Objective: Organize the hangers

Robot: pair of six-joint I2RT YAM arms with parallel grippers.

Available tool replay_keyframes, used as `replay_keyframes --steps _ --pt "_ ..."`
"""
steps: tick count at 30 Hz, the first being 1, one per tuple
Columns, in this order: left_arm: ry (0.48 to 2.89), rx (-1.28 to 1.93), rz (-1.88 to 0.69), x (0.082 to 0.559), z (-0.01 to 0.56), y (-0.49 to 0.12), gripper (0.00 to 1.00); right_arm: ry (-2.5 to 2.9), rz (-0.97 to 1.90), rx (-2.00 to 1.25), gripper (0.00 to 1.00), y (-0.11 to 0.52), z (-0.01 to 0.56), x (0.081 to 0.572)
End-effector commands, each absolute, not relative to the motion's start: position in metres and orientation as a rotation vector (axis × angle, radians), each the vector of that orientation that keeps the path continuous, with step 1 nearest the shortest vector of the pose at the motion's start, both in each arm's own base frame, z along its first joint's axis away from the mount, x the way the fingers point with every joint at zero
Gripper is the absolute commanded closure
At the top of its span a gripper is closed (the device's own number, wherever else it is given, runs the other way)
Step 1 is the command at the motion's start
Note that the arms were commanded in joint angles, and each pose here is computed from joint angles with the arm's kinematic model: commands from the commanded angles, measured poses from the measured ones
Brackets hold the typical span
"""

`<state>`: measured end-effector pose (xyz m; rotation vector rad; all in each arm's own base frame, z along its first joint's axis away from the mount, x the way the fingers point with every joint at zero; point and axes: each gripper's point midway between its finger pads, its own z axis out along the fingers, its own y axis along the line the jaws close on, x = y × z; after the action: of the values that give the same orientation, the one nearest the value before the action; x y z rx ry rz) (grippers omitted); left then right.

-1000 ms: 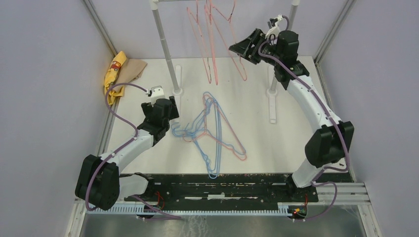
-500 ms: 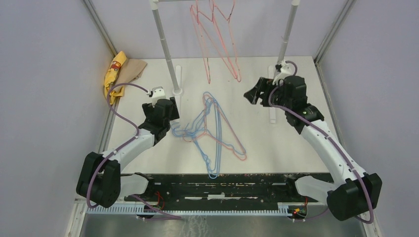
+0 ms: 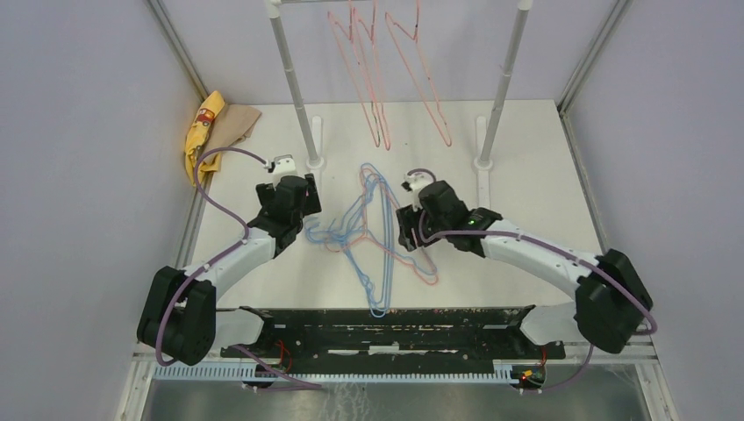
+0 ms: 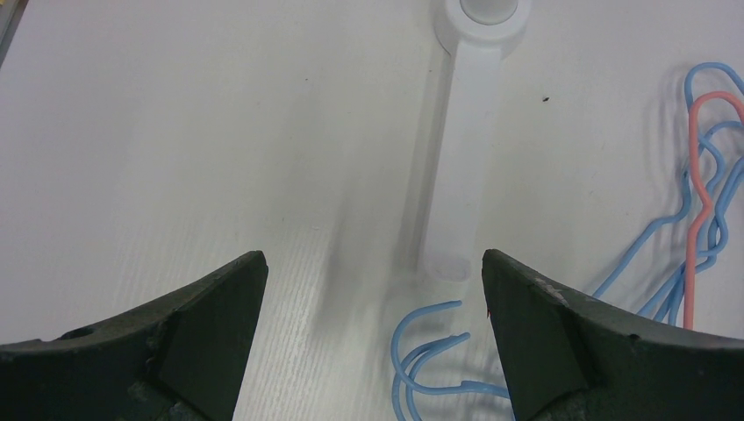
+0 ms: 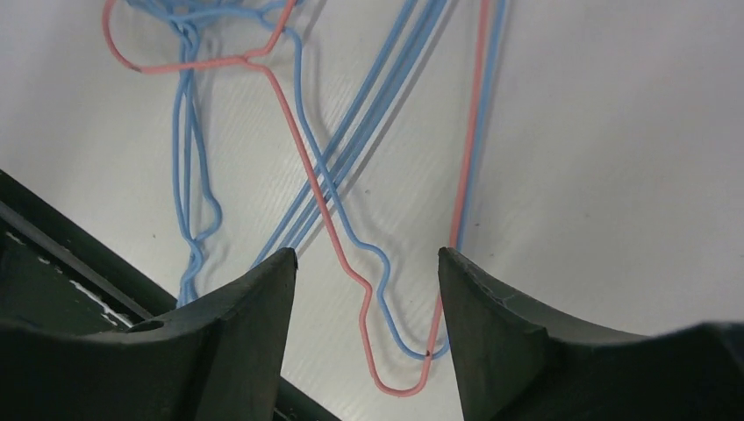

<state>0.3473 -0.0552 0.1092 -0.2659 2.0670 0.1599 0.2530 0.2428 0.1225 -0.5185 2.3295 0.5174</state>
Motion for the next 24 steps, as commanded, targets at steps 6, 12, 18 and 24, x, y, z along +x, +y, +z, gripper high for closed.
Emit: replay_keyframes --steps 6,12,18,24 --pt "2.033 -0.249 0.145 0.351 0.114 -0.057 0.01 2.317 0.444 -0.857 0.37 0.315 0.071 0.236" --pt "2.047 -0.251 0.154 0.349 0.108 -0.056 0.01 2.338 0.439 -0.854 0.39 0.319 0.055 0.234" --pt "2.055 -0.247 0.158 0.347 0.102 -0.056 0.01 2.360 0.376 -0.848 0.43 0.312 0.044 0.238" --pt "2.057 -0.248 0.175 0.346 0.101 -0.053 0.01 2.388 0.368 -0.840 0.55 0.312 0.033 0.236"
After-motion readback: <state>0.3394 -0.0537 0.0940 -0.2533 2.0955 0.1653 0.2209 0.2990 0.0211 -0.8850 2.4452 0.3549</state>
